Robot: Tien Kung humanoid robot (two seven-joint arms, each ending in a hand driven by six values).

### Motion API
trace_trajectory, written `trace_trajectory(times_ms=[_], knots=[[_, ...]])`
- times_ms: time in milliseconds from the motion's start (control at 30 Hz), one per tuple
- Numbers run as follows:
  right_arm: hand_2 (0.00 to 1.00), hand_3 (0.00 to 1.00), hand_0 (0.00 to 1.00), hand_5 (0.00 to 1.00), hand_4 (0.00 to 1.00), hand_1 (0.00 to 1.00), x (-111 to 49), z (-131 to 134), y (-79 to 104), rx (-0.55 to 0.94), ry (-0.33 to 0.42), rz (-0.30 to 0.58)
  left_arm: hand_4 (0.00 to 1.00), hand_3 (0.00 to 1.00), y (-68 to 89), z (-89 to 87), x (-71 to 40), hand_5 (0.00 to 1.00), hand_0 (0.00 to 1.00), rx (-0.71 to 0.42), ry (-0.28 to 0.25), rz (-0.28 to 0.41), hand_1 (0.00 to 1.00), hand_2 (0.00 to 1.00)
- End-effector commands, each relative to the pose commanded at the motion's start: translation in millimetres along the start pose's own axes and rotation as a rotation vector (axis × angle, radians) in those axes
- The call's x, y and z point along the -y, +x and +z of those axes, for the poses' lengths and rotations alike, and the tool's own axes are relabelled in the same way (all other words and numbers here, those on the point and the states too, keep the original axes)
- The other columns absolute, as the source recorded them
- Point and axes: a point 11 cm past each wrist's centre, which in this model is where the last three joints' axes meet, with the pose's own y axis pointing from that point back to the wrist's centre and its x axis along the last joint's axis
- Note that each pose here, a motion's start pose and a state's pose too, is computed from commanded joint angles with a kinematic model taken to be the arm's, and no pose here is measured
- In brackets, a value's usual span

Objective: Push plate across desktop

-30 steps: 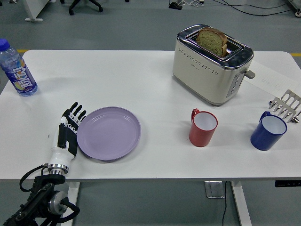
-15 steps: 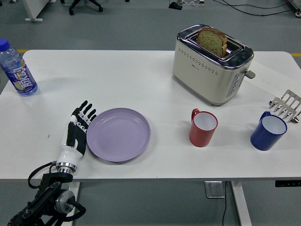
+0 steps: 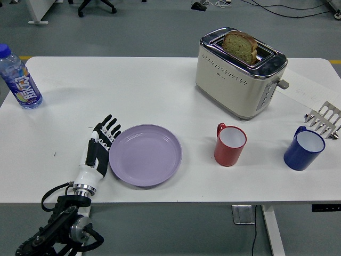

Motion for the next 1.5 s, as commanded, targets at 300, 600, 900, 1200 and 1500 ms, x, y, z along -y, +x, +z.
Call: trace_trajectory(times_ms=[300, 600, 900, 1200, 1500], knots=[[0.652, 0.615, 0.608, 0.345, 0.146, 0.548, 0.0, -1.5, -0.4, -0.003, 0.002, -0.001, 0.485, 0.912, -8.5, -2.3, 1.9, 0.998, 0.898, -0.002, 0.010, -0.028, 0.907, 0.936], [0.652, 0.615, 0.603, 0.345, 0.146, 0.548, 0.0, 0.6, -0.3, -0.004, -0.001, -0.001, 0.481, 0.910, -15.2, -7.0, 0.1, 0.998, 0.897, -0.007, 0.025, -0.048, 0.906, 0.937], [0.652, 0.615, 0.603, 0.346, 0.146, 0.548, 0.0, 3.6, 0.1, -0.005, -0.006, 0.000, 0.481, 0.909, -27.4, -13.6, -1.8, 0.998, 0.897, -0.007, 0.047, -0.088, 0.905, 0.937], [0.651, 0.616, 0.603, 0.348, 0.145, 0.545, -0.1, 5.9, -0.7, -0.005, -0.012, -0.001, 0.480, 0.903, -36.0, -16.2, -2.2, 0.998, 0.896, -0.014, 0.057, -0.116, 0.905, 0.936], [0.651, 0.615, 0.603, 0.351, 0.145, 0.543, -0.1, 5.2, -1.4, -0.006, -0.012, -0.003, 0.478, 0.903, -34.2, -11.6, 1.3, 0.998, 0.895, -0.011, 0.043, -0.110, 0.903, 0.937]])
